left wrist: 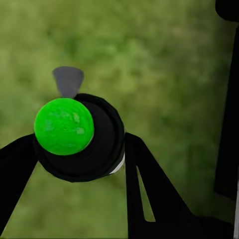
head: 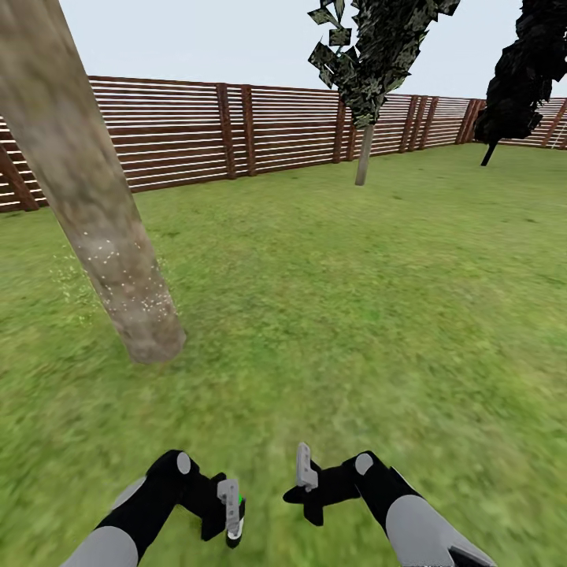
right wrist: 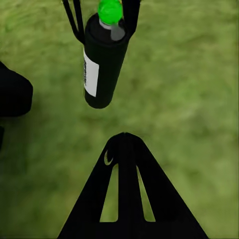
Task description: In the garden, pick up the pesticide atomizer on the floor and spray pesticide onto both trees until each tree trunk is fully covered.
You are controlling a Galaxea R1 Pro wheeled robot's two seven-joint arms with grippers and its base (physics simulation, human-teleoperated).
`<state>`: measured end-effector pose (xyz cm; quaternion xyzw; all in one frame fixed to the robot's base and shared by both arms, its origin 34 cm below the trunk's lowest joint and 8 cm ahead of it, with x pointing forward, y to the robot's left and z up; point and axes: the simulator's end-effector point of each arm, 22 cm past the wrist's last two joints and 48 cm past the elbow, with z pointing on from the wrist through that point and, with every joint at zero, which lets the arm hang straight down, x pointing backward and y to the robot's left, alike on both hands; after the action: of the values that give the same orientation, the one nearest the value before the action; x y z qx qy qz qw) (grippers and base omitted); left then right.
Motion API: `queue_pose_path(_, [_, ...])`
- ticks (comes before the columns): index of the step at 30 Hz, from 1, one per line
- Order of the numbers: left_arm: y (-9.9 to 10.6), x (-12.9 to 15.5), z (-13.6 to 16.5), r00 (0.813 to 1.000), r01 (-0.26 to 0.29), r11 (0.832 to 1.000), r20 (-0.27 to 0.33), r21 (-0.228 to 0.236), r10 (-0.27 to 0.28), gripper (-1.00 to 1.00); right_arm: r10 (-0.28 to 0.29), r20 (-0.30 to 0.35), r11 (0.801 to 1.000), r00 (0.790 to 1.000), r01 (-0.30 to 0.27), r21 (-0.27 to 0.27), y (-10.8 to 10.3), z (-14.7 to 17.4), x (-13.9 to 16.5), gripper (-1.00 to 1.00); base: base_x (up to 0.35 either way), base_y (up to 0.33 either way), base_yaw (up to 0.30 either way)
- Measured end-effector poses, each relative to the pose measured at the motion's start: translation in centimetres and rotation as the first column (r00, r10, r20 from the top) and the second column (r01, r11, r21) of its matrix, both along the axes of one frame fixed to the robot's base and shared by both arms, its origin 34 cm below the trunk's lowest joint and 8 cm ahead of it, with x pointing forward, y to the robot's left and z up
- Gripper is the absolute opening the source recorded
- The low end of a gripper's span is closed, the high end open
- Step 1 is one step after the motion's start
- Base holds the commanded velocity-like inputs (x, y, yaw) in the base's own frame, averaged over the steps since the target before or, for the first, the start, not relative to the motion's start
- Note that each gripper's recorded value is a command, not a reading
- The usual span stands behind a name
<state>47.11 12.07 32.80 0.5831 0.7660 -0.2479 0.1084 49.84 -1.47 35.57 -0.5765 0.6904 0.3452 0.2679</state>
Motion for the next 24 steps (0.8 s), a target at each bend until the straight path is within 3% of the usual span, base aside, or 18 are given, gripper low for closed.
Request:
queue_pose_path(5, [-2.1,-0.2,0.3,1.0,0.011,1.0,0.004,-0.022,-0.011,-1.0,0.0,0.007,1.0,1.0,0.0,0.001,0.0,0.2,0.5,-1.0,0.0,0.0,0.0])
queue_pose_path(9, [-3.9,-0.3,-0.2,0.996,0.071,0.997,0.051,0.005,-0.071,-1.0,-0.001,0.009,1.0,1.0,0.001,0.002,0.0,0.3,0.5,-1.0,0.0,0.0,0.0])
queue_pose_path(11, [-5.1,-1.9,-1.1,0.997,0.08,0.997,0.021,0.004,-0.08,-1.0,-0.002,0.009,1.0,1.0,0.002,0.003,0.0,0.3,0.5,-1.0,0.0,0.0,0.0])
queue_pose_path(24, [-7.0,-1.5,-1.4,0.998,0.049,0.999,0.042,-0.004,-0.048,-1.0,-0.002,0.009,1.0,1.0,0.002,0.004,0.1,0.3,0.6,-1.0,0.0,0.0,0.0])
